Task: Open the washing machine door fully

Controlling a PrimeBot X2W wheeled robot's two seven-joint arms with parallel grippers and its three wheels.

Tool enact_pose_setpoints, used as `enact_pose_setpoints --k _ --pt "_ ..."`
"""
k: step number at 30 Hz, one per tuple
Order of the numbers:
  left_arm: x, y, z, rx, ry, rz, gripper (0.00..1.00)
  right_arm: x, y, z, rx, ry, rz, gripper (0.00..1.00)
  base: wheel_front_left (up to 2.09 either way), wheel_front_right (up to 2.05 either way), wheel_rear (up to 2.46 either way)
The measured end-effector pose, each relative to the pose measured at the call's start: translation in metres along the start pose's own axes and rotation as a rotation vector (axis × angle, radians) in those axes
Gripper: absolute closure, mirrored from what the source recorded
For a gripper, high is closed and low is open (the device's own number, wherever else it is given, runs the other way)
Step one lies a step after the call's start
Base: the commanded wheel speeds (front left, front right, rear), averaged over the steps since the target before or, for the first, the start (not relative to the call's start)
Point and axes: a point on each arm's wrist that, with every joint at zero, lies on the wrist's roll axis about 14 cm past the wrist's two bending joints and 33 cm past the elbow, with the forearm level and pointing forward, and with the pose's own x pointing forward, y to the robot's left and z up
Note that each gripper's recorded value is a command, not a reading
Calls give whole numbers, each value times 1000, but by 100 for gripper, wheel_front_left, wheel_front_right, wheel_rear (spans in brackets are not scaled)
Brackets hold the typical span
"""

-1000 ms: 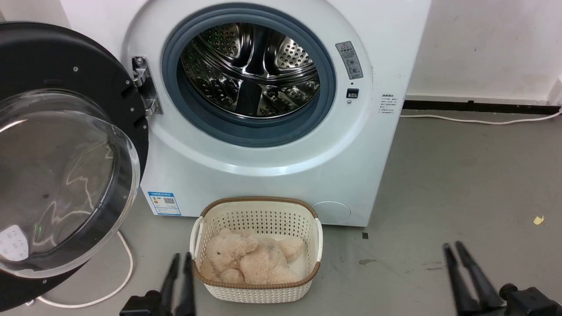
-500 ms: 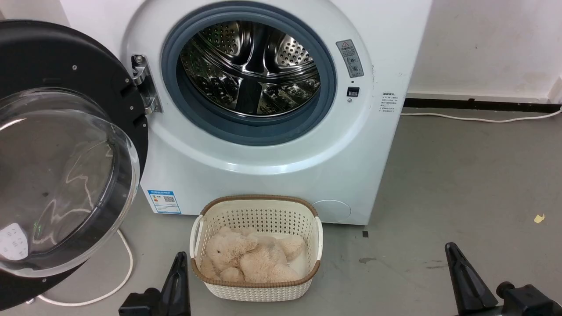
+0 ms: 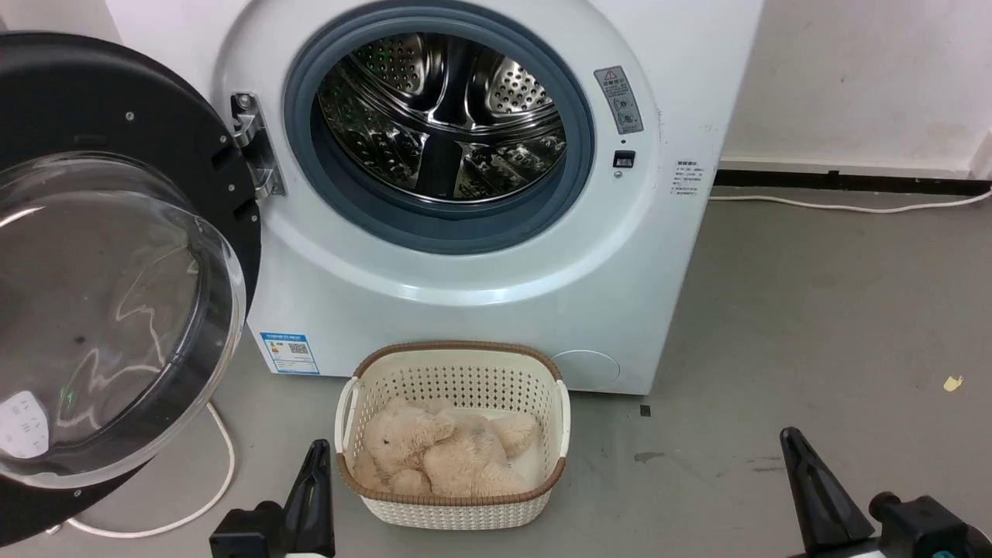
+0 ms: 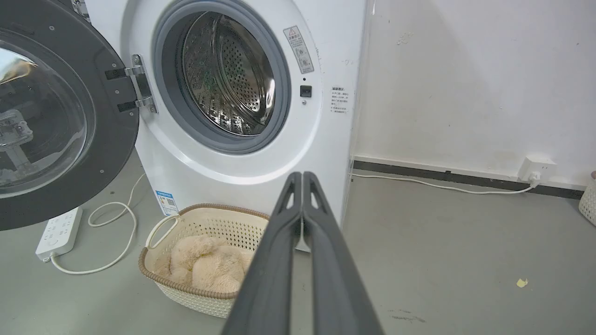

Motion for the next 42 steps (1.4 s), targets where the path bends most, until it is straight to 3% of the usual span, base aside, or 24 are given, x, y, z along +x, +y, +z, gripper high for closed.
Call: enact_pose_setpoints --k 42 --pt "14 6 5 64 33 -4 100 17 6 -4 -29 63 24 100 0 0 0"
